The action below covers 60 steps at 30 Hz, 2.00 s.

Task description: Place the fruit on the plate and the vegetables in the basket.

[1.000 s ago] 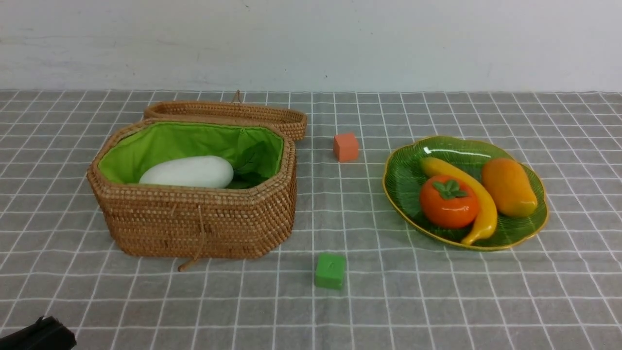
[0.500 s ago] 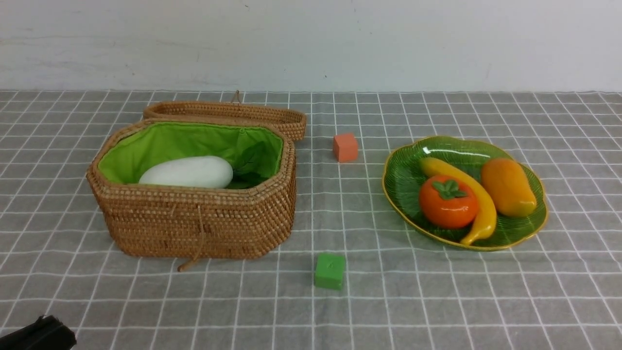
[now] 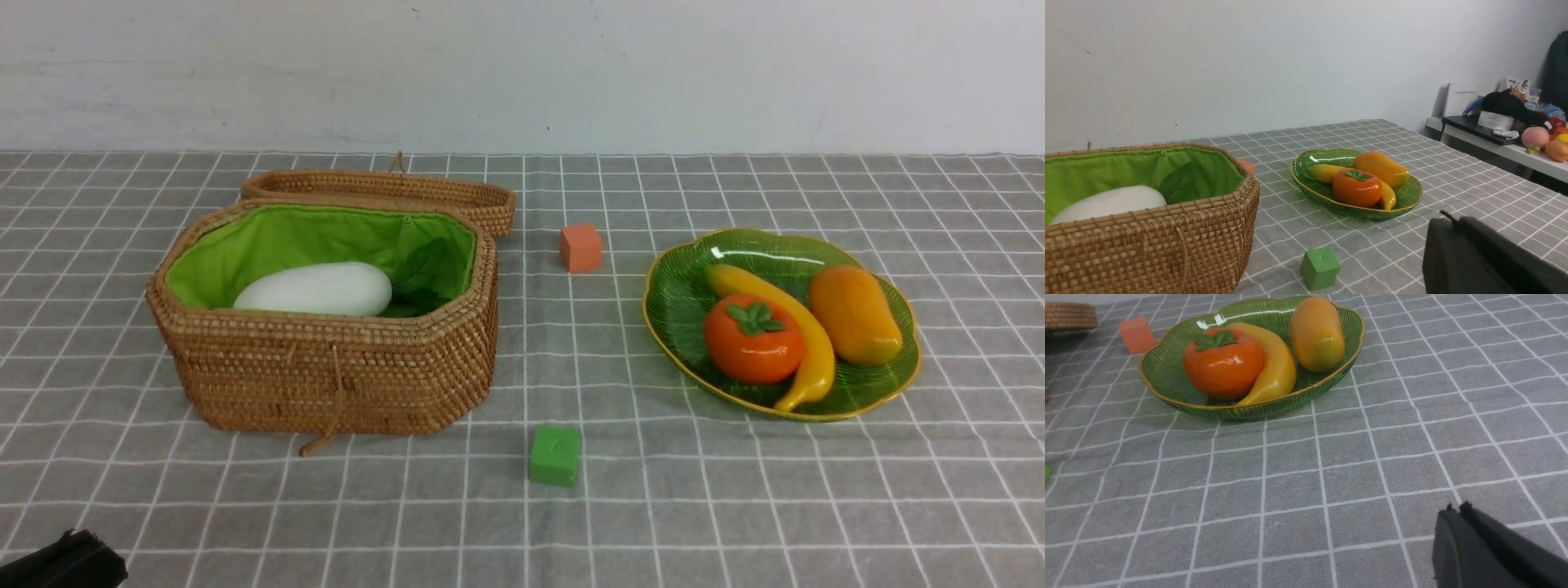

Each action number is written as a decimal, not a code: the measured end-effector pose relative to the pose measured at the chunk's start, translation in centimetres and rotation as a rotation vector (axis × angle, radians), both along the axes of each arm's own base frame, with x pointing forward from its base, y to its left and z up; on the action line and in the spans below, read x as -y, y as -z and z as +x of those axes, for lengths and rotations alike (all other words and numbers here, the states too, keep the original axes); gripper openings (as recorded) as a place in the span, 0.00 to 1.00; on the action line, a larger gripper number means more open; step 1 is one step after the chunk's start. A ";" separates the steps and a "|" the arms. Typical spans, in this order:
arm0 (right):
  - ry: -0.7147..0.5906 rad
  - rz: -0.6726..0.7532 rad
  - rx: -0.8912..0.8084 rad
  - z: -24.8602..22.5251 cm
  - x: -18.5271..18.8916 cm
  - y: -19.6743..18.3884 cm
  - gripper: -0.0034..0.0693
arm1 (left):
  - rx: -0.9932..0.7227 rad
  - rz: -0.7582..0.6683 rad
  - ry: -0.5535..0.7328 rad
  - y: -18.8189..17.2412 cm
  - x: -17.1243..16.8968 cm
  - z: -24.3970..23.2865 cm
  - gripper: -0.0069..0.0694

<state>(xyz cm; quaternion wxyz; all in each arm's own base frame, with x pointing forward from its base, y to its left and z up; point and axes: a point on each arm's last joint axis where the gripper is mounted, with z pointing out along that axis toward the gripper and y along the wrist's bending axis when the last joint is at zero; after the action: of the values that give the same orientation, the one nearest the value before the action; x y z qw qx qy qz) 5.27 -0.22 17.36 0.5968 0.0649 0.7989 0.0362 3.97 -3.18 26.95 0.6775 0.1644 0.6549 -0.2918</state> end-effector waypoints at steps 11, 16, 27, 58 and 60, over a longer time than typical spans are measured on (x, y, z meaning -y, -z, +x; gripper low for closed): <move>0.000 0.000 0.000 0.0 0.0 0.0 0.03 | 0.013 -0.002 -0.004 0.0 0.0 0.0 0.09; 0.000 0.000 -0.001 0.0 0.0 0.0 0.03 | 0.057 0.020 -0.186 1.3 -0.7 0.9 0.07; 0.001 0.000 -0.005 0.0 0.0 0.0 0.04 | -0.351 0.100 -0.476 9.6 -2.1 1.3 0.07; 0.001 0.000 -0.005 0.0 0.0 0.0 0.08 | -0.424 0.048 -0.514 10.1 -2.2 1.2 0.07; 0.001 0.000 -0.005 0.0 0.0 0.0 0.08 | -0.425 0.044 -0.534 10.1 -2.3 1.2 0.08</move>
<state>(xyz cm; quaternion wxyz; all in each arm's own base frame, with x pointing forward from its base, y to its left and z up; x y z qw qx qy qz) 5.24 -0.23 17.36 0.5947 0.0653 0.8005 0.0359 5.21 -0.85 16.89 0.5748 -0.0627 0.8073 -0.1179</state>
